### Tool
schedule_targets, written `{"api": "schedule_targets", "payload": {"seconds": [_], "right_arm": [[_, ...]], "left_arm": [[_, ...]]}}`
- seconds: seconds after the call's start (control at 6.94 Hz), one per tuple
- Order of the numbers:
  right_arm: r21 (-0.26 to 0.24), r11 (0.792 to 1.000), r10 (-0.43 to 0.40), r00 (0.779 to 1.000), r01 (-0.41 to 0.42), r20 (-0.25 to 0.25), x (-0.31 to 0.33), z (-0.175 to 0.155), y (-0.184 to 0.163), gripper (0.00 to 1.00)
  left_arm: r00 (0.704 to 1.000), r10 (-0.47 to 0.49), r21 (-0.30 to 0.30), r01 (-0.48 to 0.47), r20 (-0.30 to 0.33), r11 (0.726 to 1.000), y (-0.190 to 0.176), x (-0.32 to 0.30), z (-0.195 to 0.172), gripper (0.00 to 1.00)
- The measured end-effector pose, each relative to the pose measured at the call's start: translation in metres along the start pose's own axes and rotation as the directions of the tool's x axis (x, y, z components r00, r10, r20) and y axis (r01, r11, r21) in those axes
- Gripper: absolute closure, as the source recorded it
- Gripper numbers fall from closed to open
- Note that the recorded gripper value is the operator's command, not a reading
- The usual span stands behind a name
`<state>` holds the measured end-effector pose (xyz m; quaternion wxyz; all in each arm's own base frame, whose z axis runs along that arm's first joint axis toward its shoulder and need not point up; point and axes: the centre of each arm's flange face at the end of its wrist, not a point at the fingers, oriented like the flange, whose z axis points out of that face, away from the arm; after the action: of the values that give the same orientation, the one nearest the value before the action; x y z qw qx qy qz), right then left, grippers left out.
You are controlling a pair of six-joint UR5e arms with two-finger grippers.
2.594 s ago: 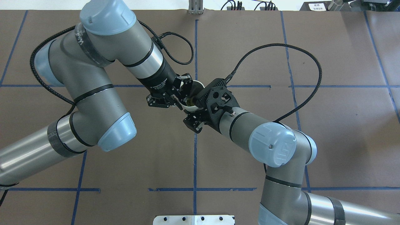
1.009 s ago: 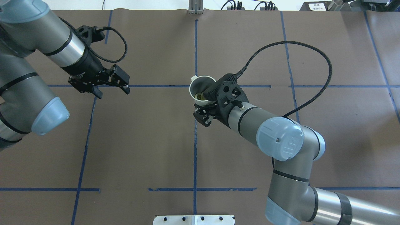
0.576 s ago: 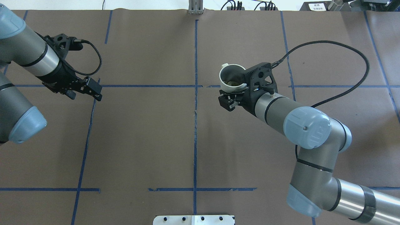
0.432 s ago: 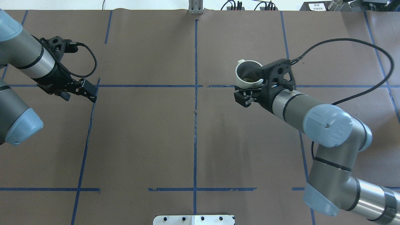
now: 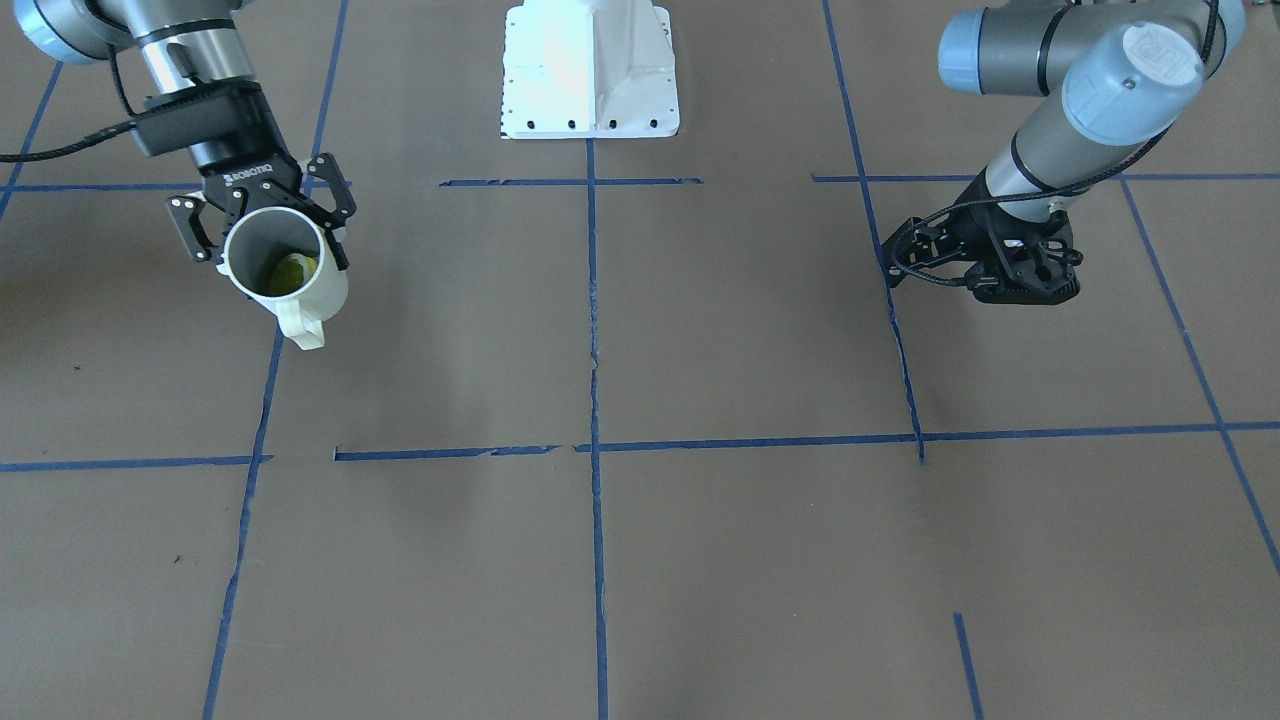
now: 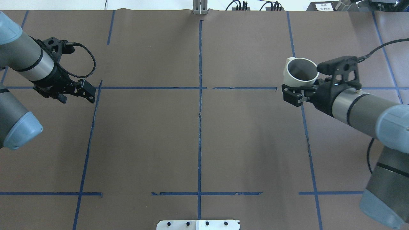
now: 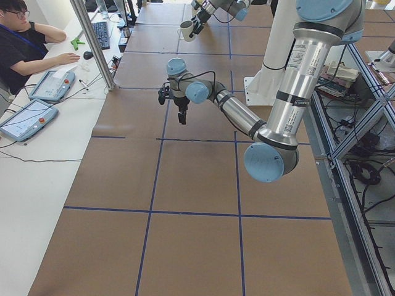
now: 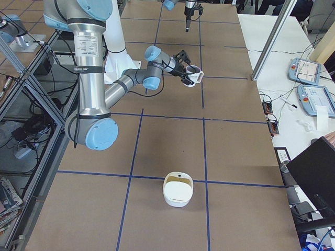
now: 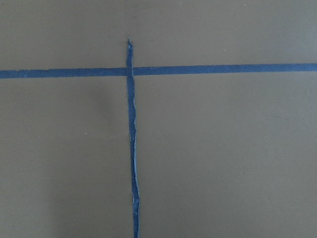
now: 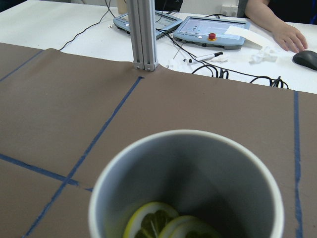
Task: Left arm hands cup to right arm to dump lemon
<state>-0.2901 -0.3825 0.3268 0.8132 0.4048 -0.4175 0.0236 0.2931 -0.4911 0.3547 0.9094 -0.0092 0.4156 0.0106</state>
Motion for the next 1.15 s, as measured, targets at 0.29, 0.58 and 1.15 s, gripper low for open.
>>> {"api": "schedule_targets", "payload": {"seconds": [0.29, 0.58, 1.15], "right_arm": [[0.026, 0.999, 0.028, 0.999, -0.029, 0.035, 0.076, -0.035, 0.033, 0.89], [0.074, 0.996, 0.044, 0.997, -0.049, 0.066, 0.151, -0.059, 0.081, 0.89], [0.158, 0.965, 0.178, 0.966, -0.208, 0.186, 0.307, -0.084, 0.197, 0.90]], "left_arm": [[1.000, -0.001, 0.006, 0.001, 0.006, 1.000, 0.001, 0.005, 0.001, 0.00], [1.000, 0.007, 0.004, -0.007, 0.013, 1.000, 0.003, 0.011, 0.005, 0.00], [0.999, 0.022, -0.003, -0.022, 0.025, 1.000, 0.008, 0.019, 0.015, 0.00]]}}
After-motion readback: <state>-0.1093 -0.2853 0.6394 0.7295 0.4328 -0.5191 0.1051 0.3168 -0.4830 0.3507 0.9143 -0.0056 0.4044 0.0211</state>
